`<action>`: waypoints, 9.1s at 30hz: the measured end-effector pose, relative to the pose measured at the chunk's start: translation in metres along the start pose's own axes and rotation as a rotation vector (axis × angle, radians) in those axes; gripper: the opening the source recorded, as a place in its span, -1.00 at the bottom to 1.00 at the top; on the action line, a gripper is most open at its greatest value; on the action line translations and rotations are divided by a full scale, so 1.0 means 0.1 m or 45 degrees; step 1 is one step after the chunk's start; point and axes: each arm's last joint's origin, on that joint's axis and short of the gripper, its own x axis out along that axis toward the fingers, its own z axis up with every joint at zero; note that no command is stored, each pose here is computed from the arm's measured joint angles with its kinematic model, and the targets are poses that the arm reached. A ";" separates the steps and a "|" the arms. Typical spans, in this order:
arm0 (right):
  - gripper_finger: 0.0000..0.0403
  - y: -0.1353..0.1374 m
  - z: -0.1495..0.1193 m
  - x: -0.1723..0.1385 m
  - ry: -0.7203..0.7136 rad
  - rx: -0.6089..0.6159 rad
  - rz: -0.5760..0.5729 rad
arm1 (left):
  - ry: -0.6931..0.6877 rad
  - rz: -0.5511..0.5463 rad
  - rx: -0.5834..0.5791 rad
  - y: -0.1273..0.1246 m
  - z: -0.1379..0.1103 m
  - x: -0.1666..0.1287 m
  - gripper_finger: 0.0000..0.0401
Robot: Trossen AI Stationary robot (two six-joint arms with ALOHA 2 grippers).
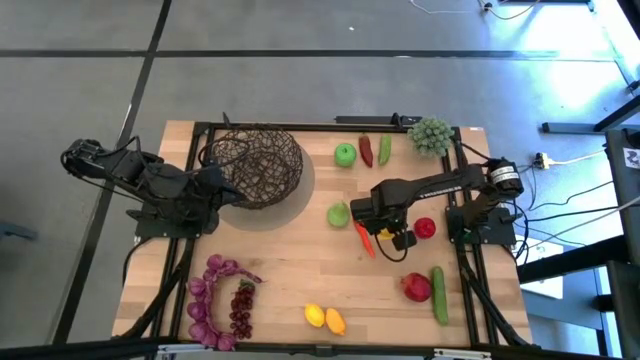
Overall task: Build produce basket
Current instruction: Put the yellow starfruit into the black wire basket, then put the green pear into the black wire basket
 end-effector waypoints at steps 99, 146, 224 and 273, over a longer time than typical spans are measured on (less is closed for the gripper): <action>-0.26 -2.23 1.50 -1.07 -1.513 0.399 -0.332 | -0.127 0.384 0.174 0.08 0.03 -0.01 -1.00; -0.26 -1.25 0.68 -0.64 -0.373 0.334 0.257 | -0.134 0.350 0.131 0.10 0.03 -0.05 -1.00; -0.26 -1.32 0.81 -0.47 -0.345 0.438 0.237 | -0.104 0.361 0.157 0.11 0.00 -0.05 -1.00; -1.00 -1.27 0.77 -0.53 -0.274 0.476 0.229 | -0.100 0.362 0.159 0.11 0.00 -0.05 -1.00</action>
